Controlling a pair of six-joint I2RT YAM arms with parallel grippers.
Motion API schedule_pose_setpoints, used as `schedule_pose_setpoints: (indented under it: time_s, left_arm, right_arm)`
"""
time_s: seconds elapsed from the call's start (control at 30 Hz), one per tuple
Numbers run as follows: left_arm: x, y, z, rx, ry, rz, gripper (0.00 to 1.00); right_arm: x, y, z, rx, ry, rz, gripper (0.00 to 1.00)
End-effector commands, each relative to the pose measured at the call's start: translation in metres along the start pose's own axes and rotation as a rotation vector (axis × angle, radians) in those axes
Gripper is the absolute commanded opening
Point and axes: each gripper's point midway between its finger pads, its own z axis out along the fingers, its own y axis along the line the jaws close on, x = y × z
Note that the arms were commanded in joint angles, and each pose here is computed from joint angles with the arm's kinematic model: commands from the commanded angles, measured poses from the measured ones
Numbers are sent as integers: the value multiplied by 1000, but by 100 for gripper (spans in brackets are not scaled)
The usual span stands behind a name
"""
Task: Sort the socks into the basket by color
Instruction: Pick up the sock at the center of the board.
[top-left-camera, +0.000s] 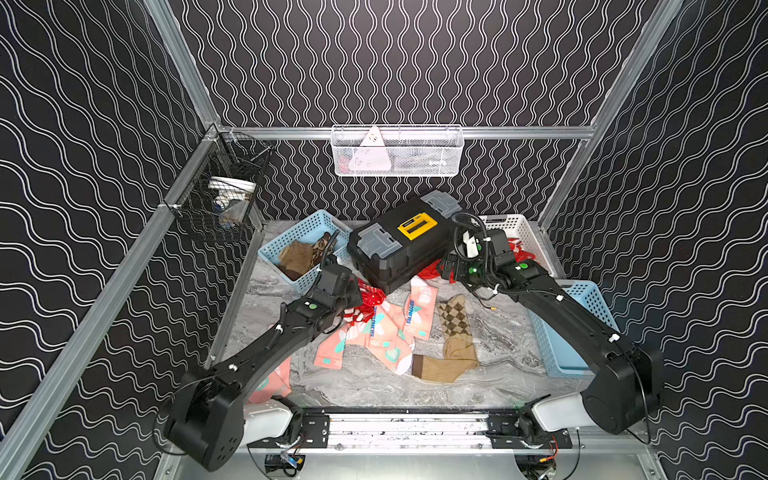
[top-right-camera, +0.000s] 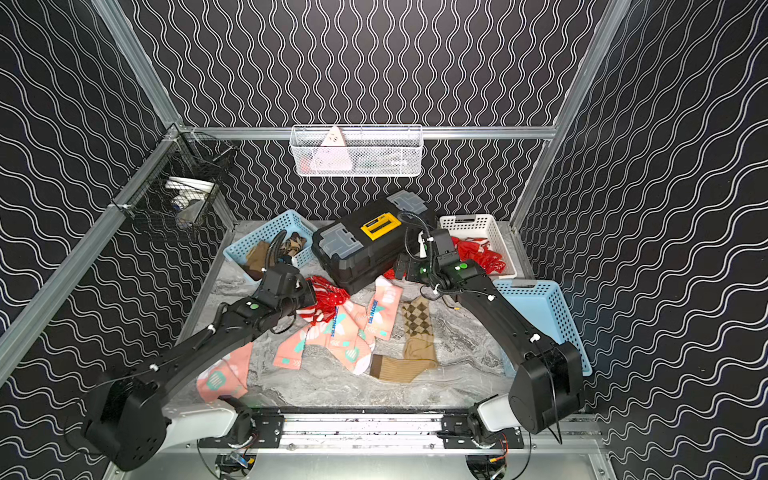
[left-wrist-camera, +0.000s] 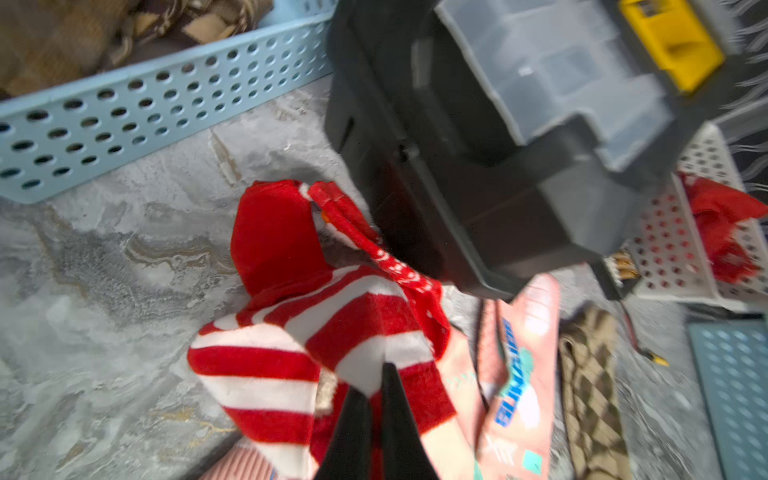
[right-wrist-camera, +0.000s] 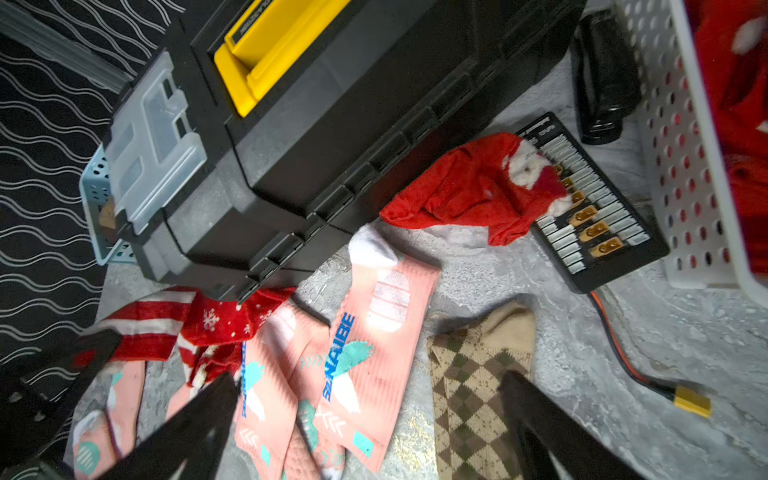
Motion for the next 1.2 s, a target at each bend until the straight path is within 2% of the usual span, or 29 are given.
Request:
schedule_pose_setpoints:
  time_s: [0.0, 0.37, 0.6, 0.77, 0.97, 1.1, 1.17]
  left_arm:
    - [9, -16, -16, 91, 37, 54, 0]
    - [18, -88, -72, 435, 37, 215, 0]
    - [18, -115, -95, 595, 28, 278, 0]
    - [20, -127, -103, 667, 34, 295, 0]
    - [15, -135, -114, 716, 15, 305, 0]
    - [10, -141, -120, 743, 0, 313, 0]
    - [9, -143, -122, 753, -3, 312, 0]
  right_arm:
    - [15, 18, -4, -91, 60, -11, 100]
    - [49, 106, -13, -495, 191, -42, 100]
    - [60, 145, -23, -694, 236, -63, 100]
    - [67, 162, -23, -786, 247, -97, 100]
    - [84, 170, -18, -908, 323, -49, 100]
    - [89, 178, -23, -991, 361, -18, 94]
    - [89, 180, -26, -1010, 365, -7, 83]
